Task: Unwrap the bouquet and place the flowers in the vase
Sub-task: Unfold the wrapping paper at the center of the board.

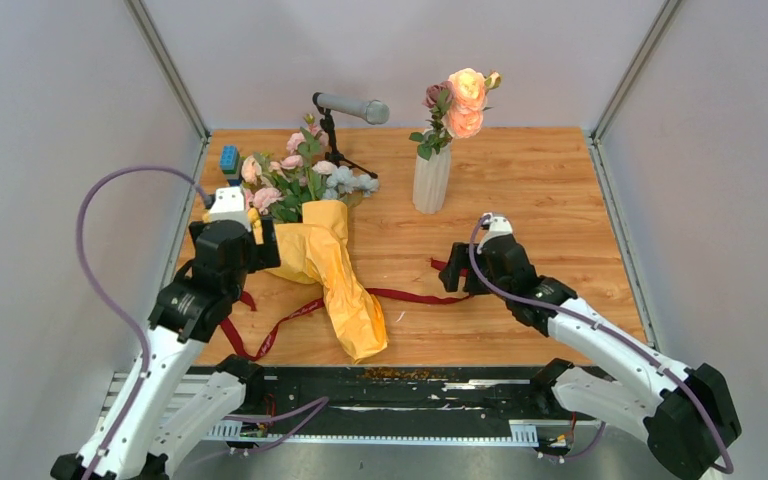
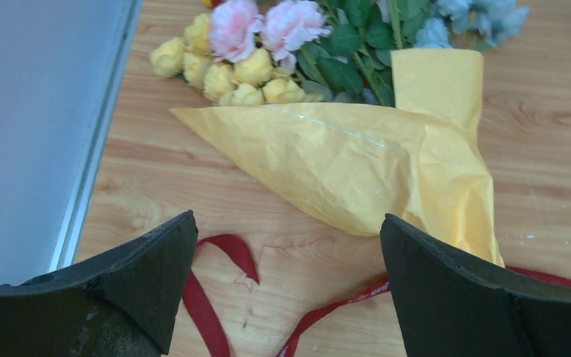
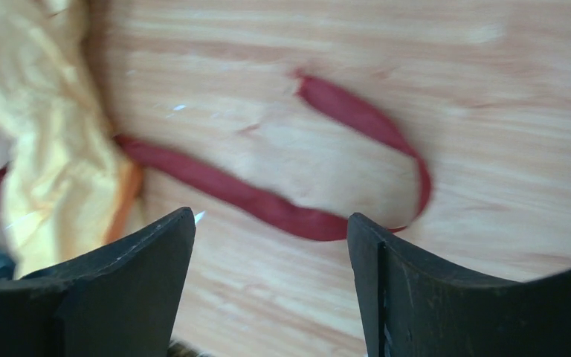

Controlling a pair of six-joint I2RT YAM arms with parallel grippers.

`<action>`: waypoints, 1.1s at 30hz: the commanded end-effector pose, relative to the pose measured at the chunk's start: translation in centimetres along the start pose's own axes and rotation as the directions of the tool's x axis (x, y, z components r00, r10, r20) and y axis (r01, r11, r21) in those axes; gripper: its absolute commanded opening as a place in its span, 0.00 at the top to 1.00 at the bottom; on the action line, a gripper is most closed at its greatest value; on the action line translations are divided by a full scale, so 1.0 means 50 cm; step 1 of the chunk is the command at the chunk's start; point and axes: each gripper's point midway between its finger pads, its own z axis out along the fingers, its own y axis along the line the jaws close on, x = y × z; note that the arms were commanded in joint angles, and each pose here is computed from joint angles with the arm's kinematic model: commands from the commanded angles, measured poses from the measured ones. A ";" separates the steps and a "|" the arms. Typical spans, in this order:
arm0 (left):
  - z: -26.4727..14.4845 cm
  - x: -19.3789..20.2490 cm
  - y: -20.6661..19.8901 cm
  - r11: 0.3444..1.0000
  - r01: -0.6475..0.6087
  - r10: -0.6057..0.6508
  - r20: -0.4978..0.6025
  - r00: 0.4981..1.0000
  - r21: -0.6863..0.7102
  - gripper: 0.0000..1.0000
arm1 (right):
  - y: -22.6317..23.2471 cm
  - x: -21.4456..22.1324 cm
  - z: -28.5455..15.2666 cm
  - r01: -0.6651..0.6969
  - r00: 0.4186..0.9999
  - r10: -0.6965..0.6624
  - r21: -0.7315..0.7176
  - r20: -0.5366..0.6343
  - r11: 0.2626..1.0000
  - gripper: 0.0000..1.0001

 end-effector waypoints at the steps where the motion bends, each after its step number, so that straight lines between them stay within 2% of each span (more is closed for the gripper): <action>1: 0.016 -0.055 -0.067 0.984 -0.078 0.065 0.083 0.994 0.158 0.00 | 0.124 0.039 -0.039 -0.208 0.972 0.163 -0.293 -0.170 0.933 0.24; 4: 0.024 -0.081 -0.088 0.974 -0.109 0.079 0.151 0.985 0.199 0.00 | 0.192 0.077 -0.056 -0.373 0.916 0.257 -0.417 -0.308 0.829 0.24; 7: 0.047 -0.070 -0.082 0.973 -0.166 0.140 0.158 0.977 0.162 0.00 | 0.232 0.107 -0.061 -0.453 0.877 0.292 -0.449 -0.382 0.770 0.24; 12: 0.075 -0.013 -0.090 0.965 -0.195 0.179 0.100 0.979 0.175 0.00 | 0.277 0.148 -0.050 -0.484 0.843 0.283 -0.417 -0.458 0.769 0.27; 15: 0.068 -0.013 -0.104 0.958 -0.182 0.160 0.113 0.981 0.220 0.00 | 0.303 0.174 -0.038 -0.503 0.820 0.279 -0.398 -0.500 0.767 0.30; 20: 0.065 -0.007 -0.110 0.955 -0.175 0.151 0.116 0.982 0.241 0.00 | 0.351 0.188 -0.021 -0.560 0.778 0.289 -0.406 -0.558 0.722 0.37; 29: 0.062 -0.005 -0.109 0.954 -0.174 0.150 0.113 0.982 0.245 0.00 | 0.371 0.184 0.013 -0.560 0.779 0.313 -0.377 -0.544 0.738 0.43; 33: 0.061 -0.005 -0.109 0.954 -0.173 0.149 0.115 0.982 0.246 0.00 | 0.373 0.179 0.030 -0.552 0.787 0.322 -0.368 -0.527 0.748 0.49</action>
